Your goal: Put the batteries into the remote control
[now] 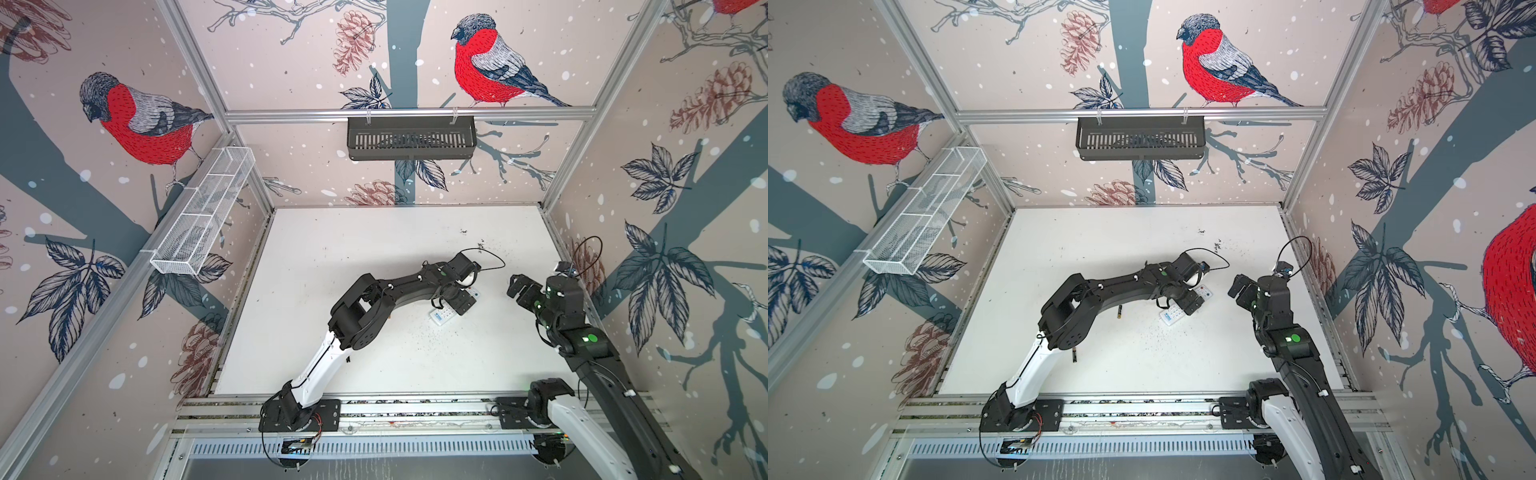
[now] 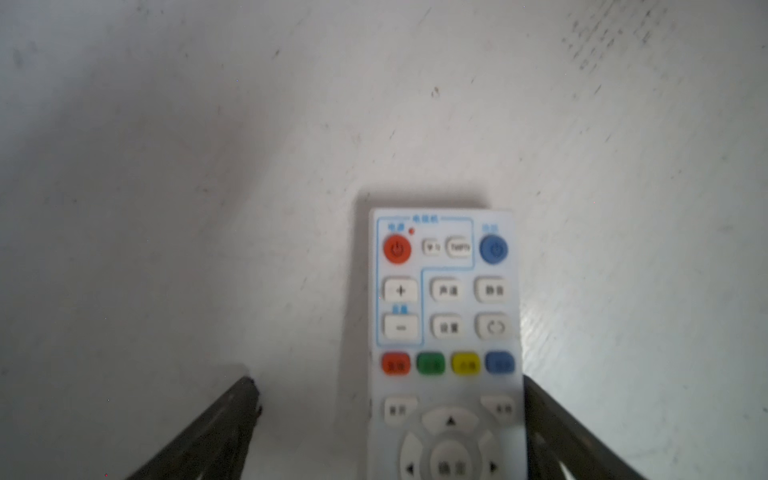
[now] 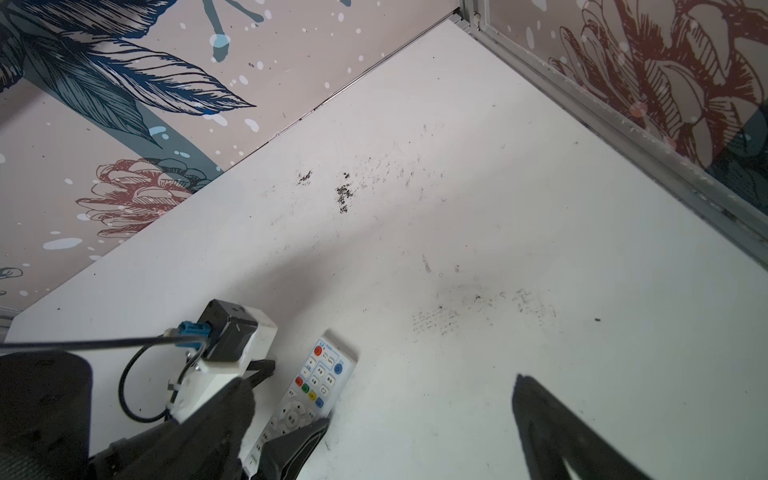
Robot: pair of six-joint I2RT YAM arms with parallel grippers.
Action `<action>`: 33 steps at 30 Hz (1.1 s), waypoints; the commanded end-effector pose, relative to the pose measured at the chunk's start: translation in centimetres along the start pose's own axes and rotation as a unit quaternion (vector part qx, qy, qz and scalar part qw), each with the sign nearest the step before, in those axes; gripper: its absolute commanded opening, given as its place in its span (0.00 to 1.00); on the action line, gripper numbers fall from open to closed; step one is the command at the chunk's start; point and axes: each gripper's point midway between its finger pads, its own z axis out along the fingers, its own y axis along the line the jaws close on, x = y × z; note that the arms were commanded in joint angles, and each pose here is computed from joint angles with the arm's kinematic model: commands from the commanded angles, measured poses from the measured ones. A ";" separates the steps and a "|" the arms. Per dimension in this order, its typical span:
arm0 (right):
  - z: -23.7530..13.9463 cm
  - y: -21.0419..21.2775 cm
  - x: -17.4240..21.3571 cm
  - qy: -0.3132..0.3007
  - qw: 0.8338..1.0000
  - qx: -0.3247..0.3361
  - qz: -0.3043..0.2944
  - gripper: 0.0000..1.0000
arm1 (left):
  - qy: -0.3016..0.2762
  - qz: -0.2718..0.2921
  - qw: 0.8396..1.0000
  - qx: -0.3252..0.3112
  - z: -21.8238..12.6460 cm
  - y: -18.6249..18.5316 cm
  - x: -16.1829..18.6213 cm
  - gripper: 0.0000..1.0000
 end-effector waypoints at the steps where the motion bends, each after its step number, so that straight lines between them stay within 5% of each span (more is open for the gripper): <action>1: -0.3 -0.5 -0.3 -0.004 1.000 0.013 -0.002 0.99 | 0.030 0.011 0.999 0.002 0.8 -0.3 0.5 0.90; 8: -0.4 -0.5 -0.4 -0.007 1.000 0.011 -0.004 0.99 | 0.031 0.002 0.999 -0.022 1.7 0.5 0.0 0.83; 15: -0.4 -0.3 -0.1 -0.003 1.000 0.004 -0.005 0.99 | 0.022 -0.008 0.999 -0.045 0.7 1.3 -0.6 0.65; 24: 0.4 0.3 1.1 0.015 1.000 -0.022 -0.004 0.99 | -0.055 -0.047 0.997 -0.019 -6.7 3.4 -2.9 0.64; 27: 0.7 0.8 1.7 0.022 0.999 -0.041 -0.001 0.99 | -0.100 -0.069 0.992 0.017 -10.4 4.4 -3.0 0.52; 33: 1.0 0.9 1.9 0.022 0.999 -0.046 0.004 0.99 | -0.118 -0.060 0.987 0.089 -11.7 2.8 -2.0 0.70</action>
